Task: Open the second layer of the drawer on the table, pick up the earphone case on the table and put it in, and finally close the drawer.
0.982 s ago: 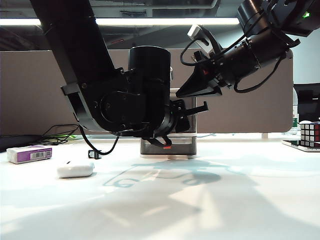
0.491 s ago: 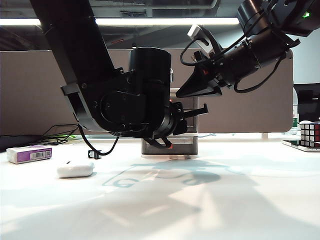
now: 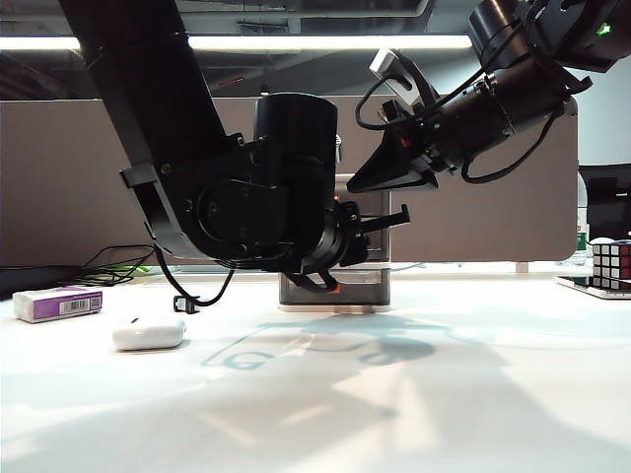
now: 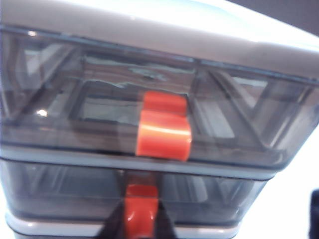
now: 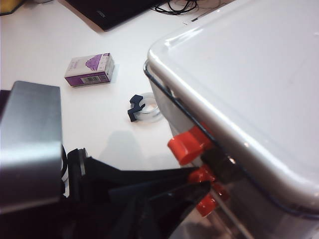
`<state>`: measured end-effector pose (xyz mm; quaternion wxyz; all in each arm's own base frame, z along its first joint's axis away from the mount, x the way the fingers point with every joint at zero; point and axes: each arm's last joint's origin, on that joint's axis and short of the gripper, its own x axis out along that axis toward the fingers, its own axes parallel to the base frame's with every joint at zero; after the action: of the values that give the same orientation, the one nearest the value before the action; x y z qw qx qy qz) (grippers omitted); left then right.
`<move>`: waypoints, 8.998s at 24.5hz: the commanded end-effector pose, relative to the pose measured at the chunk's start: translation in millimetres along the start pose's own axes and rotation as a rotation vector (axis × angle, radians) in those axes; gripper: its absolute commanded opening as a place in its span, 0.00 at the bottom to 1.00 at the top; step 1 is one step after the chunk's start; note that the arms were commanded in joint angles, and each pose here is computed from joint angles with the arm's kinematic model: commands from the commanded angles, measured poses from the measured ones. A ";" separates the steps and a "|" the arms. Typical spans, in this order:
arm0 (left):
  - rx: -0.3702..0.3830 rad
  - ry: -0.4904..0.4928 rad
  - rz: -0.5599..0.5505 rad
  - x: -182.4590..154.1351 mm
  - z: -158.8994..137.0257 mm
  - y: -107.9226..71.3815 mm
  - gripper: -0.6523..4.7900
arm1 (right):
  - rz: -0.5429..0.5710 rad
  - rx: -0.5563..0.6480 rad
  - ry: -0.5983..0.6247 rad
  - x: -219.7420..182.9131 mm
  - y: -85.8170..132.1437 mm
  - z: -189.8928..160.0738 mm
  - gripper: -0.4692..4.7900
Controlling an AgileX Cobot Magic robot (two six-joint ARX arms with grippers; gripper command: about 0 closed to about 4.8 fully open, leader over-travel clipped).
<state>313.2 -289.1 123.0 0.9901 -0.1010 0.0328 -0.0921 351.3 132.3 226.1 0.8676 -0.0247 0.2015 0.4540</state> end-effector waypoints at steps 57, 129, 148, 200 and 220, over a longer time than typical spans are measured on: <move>0.022 0.093 -0.003 -39.6 -2.3 -0.3 0.11 | -0.023 -0.051 -0.043 26.6 -19.2 13.2 0.08; 0.596 0.737 -0.629 -102.8 74.8 188.5 0.94 | 0.114 0.069 0.038 26.6 -13.7 2.7 0.08; 0.596 0.671 -0.826 -71.3 85.3 219.9 0.84 | 0.135 0.080 0.054 26.5 -12.6 0.7 0.08; 0.698 0.858 -0.820 -54.6 40.1 215.6 0.60 | 0.136 0.064 0.061 26.3 -12.6 -0.3 0.08; 0.738 0.536 -0.767 -59.3 121.9 195.5 0.38 | 0.136 0.065 0.061 26.3 -12.6 -0.3 0.08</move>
<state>297.7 -64.4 195.0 0.8067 0.2828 0.2307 -0.4649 374.2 144.8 209.6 0.8274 0.0065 0.2554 0.5001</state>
